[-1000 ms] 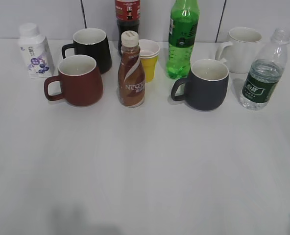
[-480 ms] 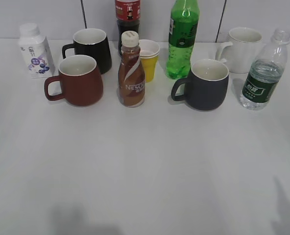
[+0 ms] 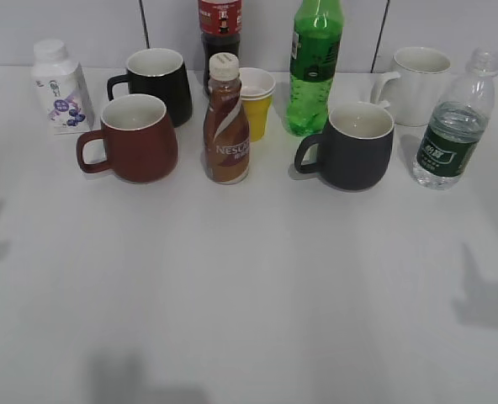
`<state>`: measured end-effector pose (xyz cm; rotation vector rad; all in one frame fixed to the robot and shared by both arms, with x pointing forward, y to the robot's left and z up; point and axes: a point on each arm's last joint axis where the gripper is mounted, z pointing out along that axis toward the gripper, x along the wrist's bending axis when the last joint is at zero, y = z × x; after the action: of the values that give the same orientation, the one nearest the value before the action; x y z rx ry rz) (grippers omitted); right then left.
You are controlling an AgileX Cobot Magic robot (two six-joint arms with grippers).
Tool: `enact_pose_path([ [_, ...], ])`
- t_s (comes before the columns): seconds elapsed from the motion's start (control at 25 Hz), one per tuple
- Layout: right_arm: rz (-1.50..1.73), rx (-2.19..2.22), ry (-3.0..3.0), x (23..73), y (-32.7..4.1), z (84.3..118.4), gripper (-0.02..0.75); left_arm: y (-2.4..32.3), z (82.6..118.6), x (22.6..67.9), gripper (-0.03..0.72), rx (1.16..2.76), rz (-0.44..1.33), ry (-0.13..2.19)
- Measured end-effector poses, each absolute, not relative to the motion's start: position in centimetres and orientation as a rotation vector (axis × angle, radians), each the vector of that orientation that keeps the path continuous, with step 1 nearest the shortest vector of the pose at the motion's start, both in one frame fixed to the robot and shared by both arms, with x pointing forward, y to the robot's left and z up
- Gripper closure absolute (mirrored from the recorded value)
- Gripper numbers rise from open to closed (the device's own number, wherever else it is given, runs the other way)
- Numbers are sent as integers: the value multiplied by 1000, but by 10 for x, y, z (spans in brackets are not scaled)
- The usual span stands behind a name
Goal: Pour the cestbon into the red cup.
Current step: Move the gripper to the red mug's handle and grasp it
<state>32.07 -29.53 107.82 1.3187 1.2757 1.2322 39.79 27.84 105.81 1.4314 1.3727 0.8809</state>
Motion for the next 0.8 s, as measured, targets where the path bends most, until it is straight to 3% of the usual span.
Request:
enact_pose_path([
  [0.36,1191,1366,1246,371,-301,1071,151,236,1000,465,274,1538,823,1319],
  [0.8,1121,1360,1242,418,-306,1052,151,225,937,497,274,1551,807,1416],
])
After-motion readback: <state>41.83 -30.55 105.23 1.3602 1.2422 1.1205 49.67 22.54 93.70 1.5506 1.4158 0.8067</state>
